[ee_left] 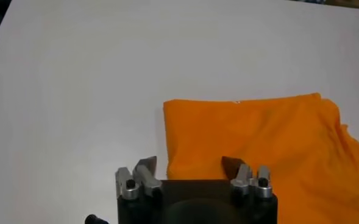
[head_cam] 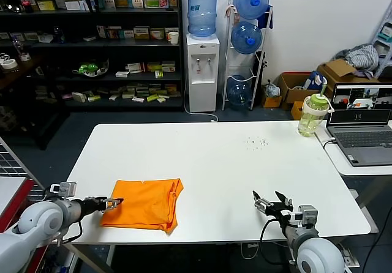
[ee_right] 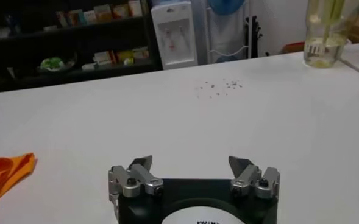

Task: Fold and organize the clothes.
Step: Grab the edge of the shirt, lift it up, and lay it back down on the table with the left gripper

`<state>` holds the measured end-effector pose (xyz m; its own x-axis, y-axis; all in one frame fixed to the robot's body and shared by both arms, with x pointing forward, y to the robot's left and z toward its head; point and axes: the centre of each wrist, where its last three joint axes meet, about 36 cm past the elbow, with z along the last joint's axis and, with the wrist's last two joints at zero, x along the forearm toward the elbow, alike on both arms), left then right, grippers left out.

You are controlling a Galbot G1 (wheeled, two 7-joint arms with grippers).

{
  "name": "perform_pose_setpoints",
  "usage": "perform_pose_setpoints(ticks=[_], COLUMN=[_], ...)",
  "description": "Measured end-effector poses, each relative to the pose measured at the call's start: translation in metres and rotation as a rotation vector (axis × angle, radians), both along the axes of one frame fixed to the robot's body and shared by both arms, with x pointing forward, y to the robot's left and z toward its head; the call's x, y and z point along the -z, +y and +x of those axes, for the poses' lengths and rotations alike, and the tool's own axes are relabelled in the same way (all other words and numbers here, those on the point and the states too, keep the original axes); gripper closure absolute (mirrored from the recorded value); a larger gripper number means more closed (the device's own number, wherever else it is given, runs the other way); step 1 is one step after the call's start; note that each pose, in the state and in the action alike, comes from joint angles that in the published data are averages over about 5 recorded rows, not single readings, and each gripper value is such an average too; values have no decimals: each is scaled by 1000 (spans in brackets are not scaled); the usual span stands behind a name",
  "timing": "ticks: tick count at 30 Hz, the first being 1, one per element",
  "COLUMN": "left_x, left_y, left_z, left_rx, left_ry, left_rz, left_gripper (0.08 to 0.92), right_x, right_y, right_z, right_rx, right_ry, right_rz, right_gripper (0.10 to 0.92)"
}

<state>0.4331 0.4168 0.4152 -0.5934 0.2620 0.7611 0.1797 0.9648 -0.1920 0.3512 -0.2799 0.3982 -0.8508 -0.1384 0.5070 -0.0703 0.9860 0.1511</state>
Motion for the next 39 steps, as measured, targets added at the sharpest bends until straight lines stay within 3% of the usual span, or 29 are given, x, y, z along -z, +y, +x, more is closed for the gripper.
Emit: perform_pose_setpoints(ticks=[21, 28, 39], left_x=[1, -10, -52], left_y=[-14, -26, -81], left_z=[-4, -6, -29], left_rx=[18, 16, -28], left_ry=[-15, -59, -150], left_rz=[-18, -11, 36], left_gripper=[872, 897, 897], right_x=[0, 0, -9], right_y=[0, -1, 2], right_z=[-5, -5, 3], right_rx=[3, 5, -12], right_ry=[0, -8, -59], right_rz=[-1, 2, -6], right_gripper=[200, 200, 200])
